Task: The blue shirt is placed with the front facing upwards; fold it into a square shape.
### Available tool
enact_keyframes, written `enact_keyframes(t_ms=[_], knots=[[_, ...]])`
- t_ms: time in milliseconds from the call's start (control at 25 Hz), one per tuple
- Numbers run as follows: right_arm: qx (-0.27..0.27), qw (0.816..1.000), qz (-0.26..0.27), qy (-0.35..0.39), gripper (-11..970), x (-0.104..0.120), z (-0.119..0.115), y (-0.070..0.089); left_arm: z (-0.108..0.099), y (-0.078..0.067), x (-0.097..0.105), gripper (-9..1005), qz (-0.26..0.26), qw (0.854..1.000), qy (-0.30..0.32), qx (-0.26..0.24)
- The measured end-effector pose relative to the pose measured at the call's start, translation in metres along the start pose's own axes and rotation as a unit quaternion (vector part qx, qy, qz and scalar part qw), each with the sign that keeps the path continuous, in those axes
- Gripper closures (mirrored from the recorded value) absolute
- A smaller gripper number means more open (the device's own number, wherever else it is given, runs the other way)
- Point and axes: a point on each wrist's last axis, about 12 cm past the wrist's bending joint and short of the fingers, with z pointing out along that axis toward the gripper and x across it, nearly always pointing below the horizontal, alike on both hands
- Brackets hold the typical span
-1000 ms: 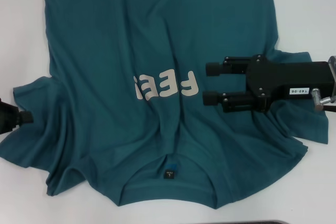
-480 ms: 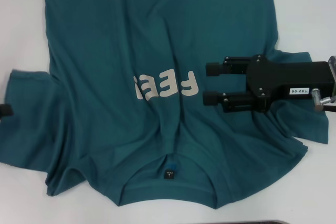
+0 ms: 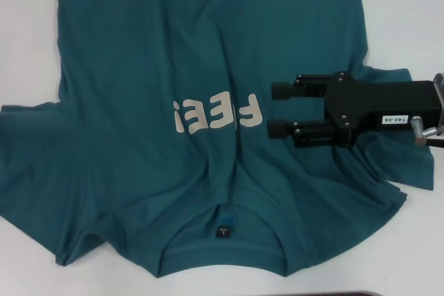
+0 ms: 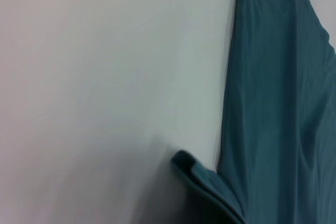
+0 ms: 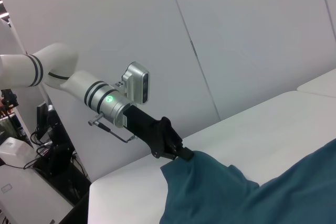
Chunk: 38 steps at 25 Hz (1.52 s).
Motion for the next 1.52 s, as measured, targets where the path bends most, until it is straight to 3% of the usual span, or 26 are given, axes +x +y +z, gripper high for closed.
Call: enact_keyframes(t_ms=[280, 520, 840, 1080, 1160, 1280, 1520], knots=[[0.001, 1.000, 0.000, -0.001, 163, -0.001, 0.000, 0.000, -0.005, -0.011, -0.003, 997, 0.008, 1.000, 0.013, 0.010], [0.000, 1.000, -0.002, -0.002, 163, -0.001, 0.000, 0.000, 0.004, -0.041, -0.002, 997, 0.021, 0.996, 0.054, 0.067], [0.001, 1.000, -0.001, -0.002, 164, 0.000, 0.000, 0.000, 0.042, -0.071, 0.003, 997, 0.020, 0.989, 0.083, 0.119], [-0.001, 1.000, -0.003, -0.001, 164, -0.002, 0.001, -0.001, 0.072, -0.082, 0.007, 997, 0.021, 0.989, 0.086, 0.119], [-0.001, 1.000, -0.004, -0.001, 164, -0.002, 0.001, -0.001, 0.094, -0.088, 0.010, 997, 0.031, 0.988, 0.099, 0.114], [-0.001, 1.000, -0.003, -0.001, 164, -0.002, 0.001, -0.001, 0.106, -0.095, 0.011, 957, 0.058, 0.985, 0.113, 0.117], [0.001, 1.000, -0.001, -0.001, 165, 0.000, 0.000, 0.000, 0.105, -0.109, 0.009, 833, 0.109, 0.981, 0.131, 0.097]])
